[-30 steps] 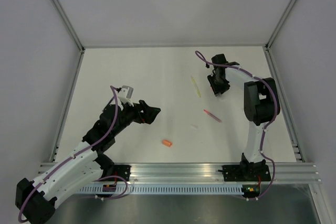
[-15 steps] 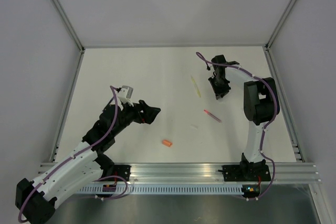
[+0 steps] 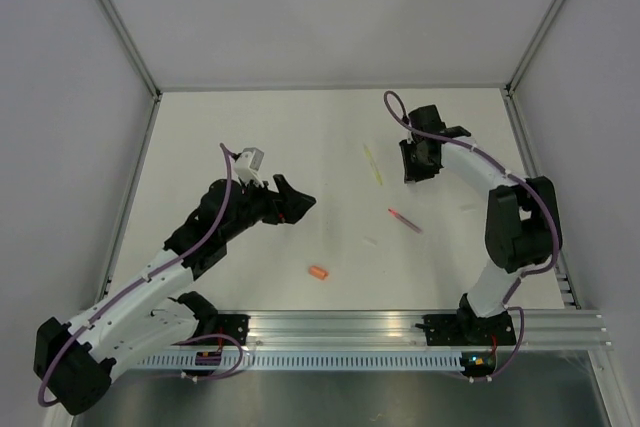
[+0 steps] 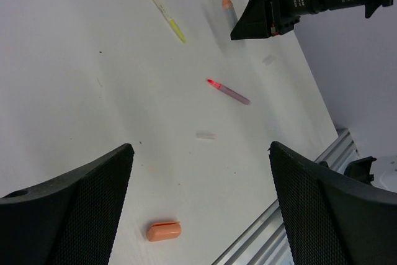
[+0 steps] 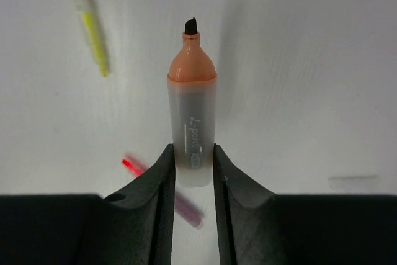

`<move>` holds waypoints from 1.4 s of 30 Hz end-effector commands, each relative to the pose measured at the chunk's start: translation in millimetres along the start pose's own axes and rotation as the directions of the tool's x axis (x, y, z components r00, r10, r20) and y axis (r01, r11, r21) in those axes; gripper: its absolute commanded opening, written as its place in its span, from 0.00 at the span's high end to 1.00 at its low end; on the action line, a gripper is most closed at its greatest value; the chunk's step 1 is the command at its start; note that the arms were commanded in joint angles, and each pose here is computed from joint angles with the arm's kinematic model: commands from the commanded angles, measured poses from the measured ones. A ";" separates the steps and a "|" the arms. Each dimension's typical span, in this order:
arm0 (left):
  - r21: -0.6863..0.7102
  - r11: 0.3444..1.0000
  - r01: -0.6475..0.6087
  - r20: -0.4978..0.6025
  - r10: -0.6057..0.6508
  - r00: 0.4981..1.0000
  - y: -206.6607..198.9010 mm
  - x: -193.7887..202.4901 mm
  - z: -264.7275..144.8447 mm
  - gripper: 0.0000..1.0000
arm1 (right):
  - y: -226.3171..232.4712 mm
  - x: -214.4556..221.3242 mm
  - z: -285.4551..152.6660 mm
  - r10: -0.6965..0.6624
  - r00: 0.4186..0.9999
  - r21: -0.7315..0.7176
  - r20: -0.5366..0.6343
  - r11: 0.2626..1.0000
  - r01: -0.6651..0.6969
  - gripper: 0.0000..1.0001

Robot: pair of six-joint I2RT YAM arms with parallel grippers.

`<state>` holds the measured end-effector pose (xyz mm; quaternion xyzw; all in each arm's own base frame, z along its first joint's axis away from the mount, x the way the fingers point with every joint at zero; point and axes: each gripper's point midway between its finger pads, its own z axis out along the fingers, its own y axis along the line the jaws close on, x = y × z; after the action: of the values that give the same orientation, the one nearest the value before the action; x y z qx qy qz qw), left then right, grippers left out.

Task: Insert the pens into the pen caps

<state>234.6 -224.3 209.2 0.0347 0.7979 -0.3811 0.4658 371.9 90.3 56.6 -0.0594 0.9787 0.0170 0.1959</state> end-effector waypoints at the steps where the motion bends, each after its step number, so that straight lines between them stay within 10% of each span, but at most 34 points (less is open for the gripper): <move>1: 0.058 0.994 0.089 -0.020 -0.088 0.996 -25.3 -16.2 6.6 0.06 | 50.4 -32.3 -48.8 0.032 0.976 -0.160 0.216 0.987 0.003 1.00; 17: 0.122 0.987 0.106 -0.001 -0.106 0.994 -45.4 -37.6 39.9 0.11 | 223.8 39.0 -172.8 0.059 0.853 -0.568 0.518 0.770 0.291 1.00; 42: 0.252 0.960 0.126 -0.085 -0.108 0.991 -61.2 -14.6 37.8 0.58 | 258.6 43.8 -198.7 0.100 0.815 -0.602 0.571 0.726 0.333 1.00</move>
<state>250.4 -281.5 230.9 0.0521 0.7776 -0.4760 0.4075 221.3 326.6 200.6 -0.1977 0.8146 0.3530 0.4155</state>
